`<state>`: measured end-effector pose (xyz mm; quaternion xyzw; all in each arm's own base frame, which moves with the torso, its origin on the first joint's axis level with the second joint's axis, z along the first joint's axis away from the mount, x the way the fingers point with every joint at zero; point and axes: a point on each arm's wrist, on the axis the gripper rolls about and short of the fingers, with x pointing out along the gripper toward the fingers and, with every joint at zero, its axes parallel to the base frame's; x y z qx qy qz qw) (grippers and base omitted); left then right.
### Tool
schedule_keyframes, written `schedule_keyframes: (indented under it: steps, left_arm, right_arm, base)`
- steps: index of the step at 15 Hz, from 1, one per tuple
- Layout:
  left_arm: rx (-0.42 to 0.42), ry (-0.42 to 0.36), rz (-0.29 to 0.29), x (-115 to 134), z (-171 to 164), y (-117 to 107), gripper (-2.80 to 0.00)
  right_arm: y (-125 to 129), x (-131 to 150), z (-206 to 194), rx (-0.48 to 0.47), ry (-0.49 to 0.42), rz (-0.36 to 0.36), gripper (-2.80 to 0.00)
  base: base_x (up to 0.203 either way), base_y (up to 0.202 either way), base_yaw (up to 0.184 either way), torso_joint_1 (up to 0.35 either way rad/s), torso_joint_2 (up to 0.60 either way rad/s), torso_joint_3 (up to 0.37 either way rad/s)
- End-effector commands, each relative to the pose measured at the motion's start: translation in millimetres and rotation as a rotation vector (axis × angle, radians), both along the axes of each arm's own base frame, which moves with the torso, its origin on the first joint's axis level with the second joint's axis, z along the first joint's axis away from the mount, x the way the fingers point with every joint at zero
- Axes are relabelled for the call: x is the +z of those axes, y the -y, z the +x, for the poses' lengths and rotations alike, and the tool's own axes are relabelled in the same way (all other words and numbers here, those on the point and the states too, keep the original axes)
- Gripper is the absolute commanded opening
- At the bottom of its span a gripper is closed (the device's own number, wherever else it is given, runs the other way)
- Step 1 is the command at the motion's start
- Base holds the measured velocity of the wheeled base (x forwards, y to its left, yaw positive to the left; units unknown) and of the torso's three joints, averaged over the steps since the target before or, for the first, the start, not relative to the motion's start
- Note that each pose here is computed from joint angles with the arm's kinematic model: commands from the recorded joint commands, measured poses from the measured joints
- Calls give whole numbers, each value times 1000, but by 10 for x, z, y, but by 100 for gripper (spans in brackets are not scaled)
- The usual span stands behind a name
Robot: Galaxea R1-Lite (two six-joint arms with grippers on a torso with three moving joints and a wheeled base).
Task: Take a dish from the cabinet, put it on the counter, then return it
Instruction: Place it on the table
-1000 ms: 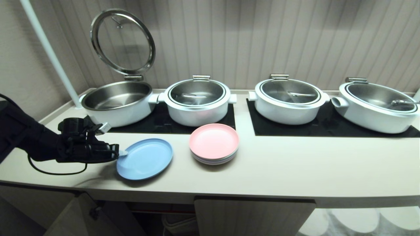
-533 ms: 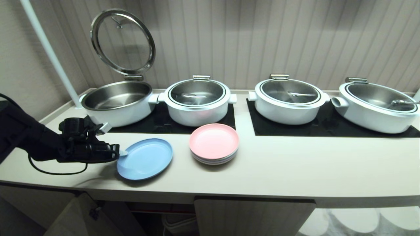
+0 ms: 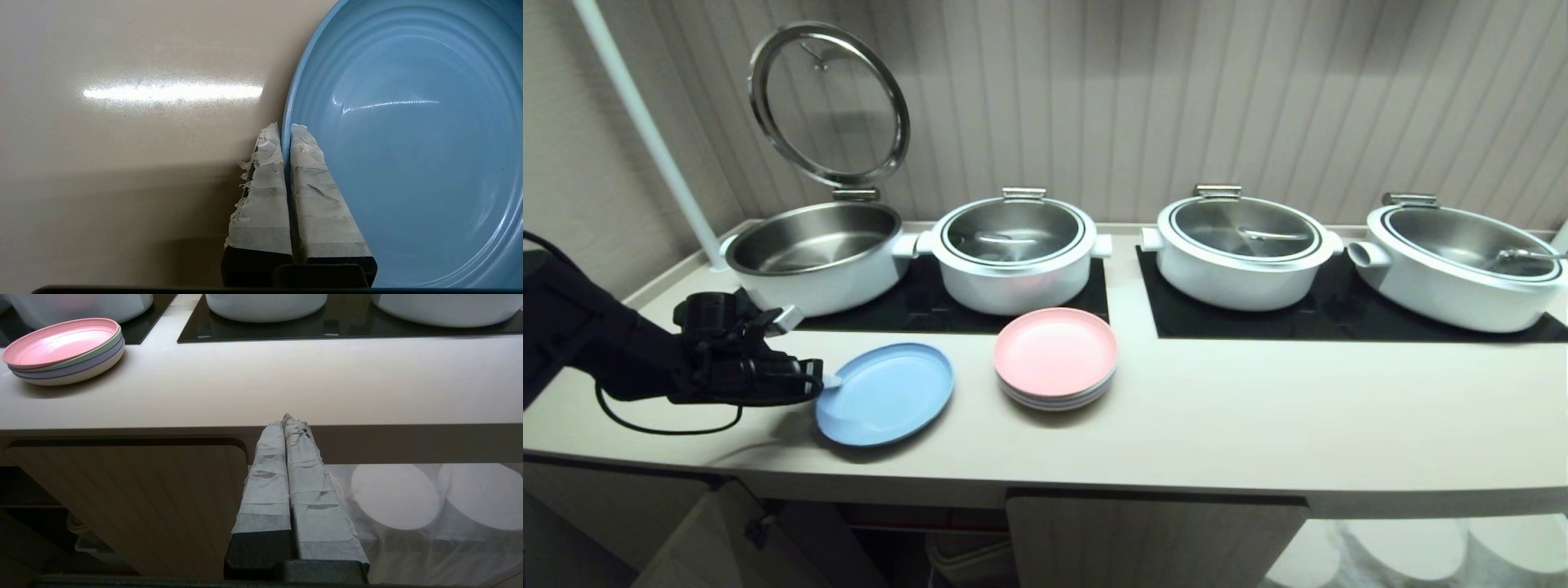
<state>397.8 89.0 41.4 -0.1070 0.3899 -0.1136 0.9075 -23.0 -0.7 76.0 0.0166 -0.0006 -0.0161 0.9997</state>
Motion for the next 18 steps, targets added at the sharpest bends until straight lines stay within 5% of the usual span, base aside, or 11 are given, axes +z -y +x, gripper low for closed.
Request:
schedule_keyframes:
  steps: [1,18]
  left_arm:
    - [0,-2,15,10,6,45,-280]
    - [-7,60,13,36,83,147,-280]
  right_arm:
    - [0,2,-1,1,1,1,-280]
    - [0,2,-1,1,1,1,-280]
  base:
    - [0,0,0,0,0,0]
    - [0,0,0,0,0,0]
